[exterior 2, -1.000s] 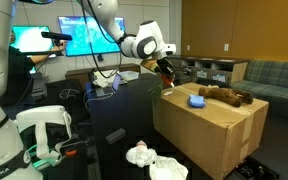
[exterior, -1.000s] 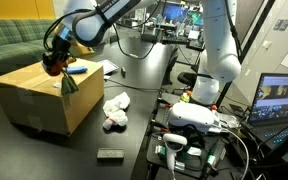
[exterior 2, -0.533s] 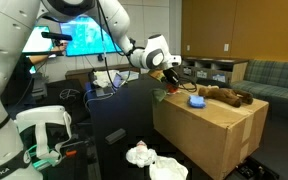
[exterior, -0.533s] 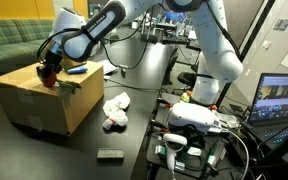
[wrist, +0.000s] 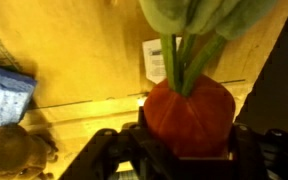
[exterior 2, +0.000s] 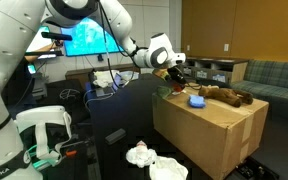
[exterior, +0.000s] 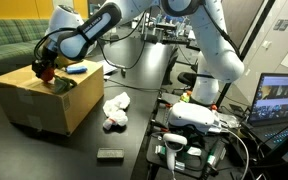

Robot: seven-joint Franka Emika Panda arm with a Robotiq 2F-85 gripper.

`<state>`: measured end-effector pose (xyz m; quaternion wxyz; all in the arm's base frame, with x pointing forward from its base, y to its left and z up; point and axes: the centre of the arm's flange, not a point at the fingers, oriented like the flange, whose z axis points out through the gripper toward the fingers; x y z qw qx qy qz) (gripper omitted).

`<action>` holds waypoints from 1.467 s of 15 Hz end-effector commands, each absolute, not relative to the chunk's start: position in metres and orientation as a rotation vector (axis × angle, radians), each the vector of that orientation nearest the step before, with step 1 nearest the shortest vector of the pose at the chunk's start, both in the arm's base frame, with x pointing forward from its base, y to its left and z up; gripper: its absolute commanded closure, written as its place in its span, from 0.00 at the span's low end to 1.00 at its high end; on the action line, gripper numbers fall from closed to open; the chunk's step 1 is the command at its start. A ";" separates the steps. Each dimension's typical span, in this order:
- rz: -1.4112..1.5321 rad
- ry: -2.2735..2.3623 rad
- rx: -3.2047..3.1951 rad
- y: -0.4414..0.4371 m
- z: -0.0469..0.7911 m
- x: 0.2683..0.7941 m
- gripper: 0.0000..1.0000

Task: Pick up the objects that were on the table and put them on top of the box. Pick up the objects that were on top of the box and put them on the table.

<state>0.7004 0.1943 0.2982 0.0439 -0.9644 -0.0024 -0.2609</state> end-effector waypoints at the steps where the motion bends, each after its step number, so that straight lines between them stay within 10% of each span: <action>1: -0.861 0.055 -2.967 0.190 0.311 0.714 0.04; 10: -0.928 0.129 -2.970 0.151 0.352 0.707 0.00; 22: -0.558 0.068 -3.031 0.031 0.460 0.571 0.00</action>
